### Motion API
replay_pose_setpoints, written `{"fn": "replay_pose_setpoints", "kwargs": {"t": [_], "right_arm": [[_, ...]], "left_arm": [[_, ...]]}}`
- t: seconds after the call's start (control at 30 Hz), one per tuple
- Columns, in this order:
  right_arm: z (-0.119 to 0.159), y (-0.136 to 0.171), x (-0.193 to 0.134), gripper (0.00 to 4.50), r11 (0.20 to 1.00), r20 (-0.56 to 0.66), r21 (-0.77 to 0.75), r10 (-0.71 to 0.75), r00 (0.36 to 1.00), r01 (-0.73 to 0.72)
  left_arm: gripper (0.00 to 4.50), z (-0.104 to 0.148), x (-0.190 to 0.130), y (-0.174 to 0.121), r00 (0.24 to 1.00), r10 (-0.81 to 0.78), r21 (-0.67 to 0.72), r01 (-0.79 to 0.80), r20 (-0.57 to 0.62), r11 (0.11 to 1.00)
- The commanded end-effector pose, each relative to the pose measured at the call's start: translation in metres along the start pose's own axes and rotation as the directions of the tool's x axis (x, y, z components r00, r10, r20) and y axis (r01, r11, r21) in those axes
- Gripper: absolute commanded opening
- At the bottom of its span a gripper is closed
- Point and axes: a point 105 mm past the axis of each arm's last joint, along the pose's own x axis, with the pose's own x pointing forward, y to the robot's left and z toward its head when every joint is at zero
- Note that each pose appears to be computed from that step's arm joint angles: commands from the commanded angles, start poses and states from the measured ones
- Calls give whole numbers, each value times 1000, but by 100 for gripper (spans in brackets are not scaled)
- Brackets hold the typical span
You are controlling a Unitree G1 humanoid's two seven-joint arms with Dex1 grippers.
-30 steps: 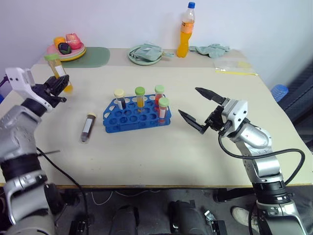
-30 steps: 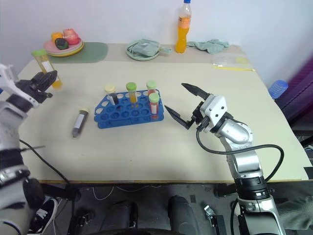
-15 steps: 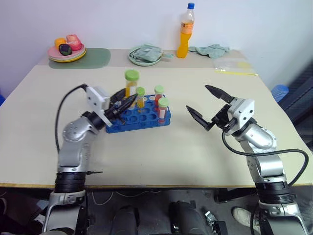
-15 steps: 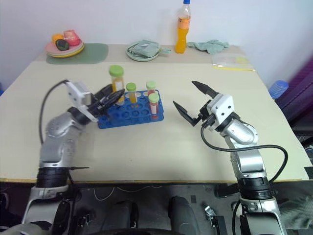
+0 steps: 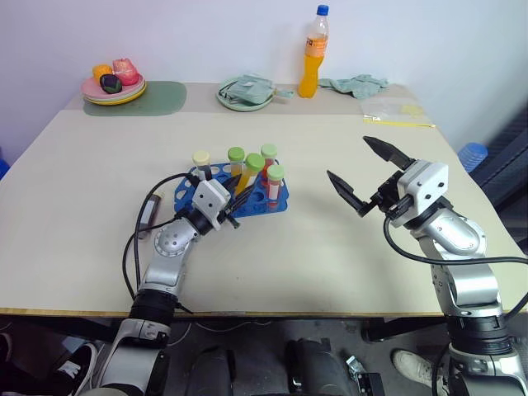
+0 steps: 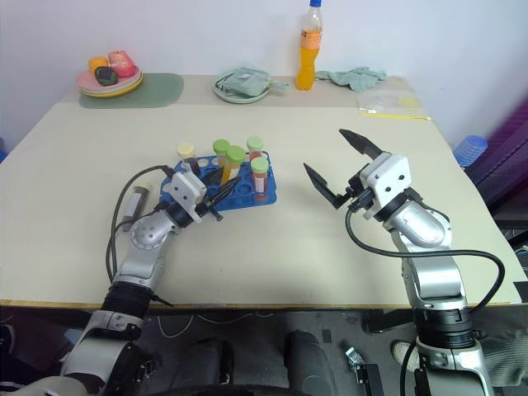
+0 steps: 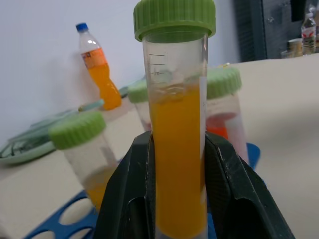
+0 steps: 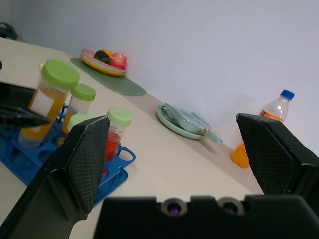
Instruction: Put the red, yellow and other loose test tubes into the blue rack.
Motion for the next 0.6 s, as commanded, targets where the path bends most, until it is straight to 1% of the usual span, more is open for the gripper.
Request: {"fn": "replay_pose_setpoints", "kwargs": {"t": [0.03, 0.07, 0.13, 0.33, 0.4, 0.47, 0.53, 0.6], "right_arm": [[12, -9, -3, 450, 999, 34, -45, -24, 999, 26], [12, -10, -3, 450, 998, 34, -49, -26, 999, 27], [11, -12, -3, 450, 998, 36, -51, -33, 999, 35], [8, -16, -4, 450, 997, 36, -65, -37, 999, 39], [8, -16, -4, 450, 997, 39, -69, -39, 998, 42], [8, -16, -3, 450, 997, 41, -71, -39, 998, 42], [8, -16, -3, 450, 996, 41, -74, -39, 998, 42], [8, -16, -2, 450, 996, 43, -77, -38, 998, 42]], "left_arm": [[77, 2, 2, -4, 1000, 8, 22, -9, 24, 1000], [77, -4, -1, -3, 999, 31, 21, -32, 13, 999], [77, -10, -7, -7, 999, 39, -29, -39, 20, 999], [77, -11, -13, -11, 997, 62, -89, -57, 53, 994], [77, -17, -15, -8, 993, 111, -164, -102, 43, 981], [77, -17, -18, -1, 982, 179, -256, -159, 53, 953], [77, -15, -20, 4, 976, 209, -294, -181, 68, 938], [77, -15, -21, 5, 977, 201, -317, -167, 76, 933]]}}
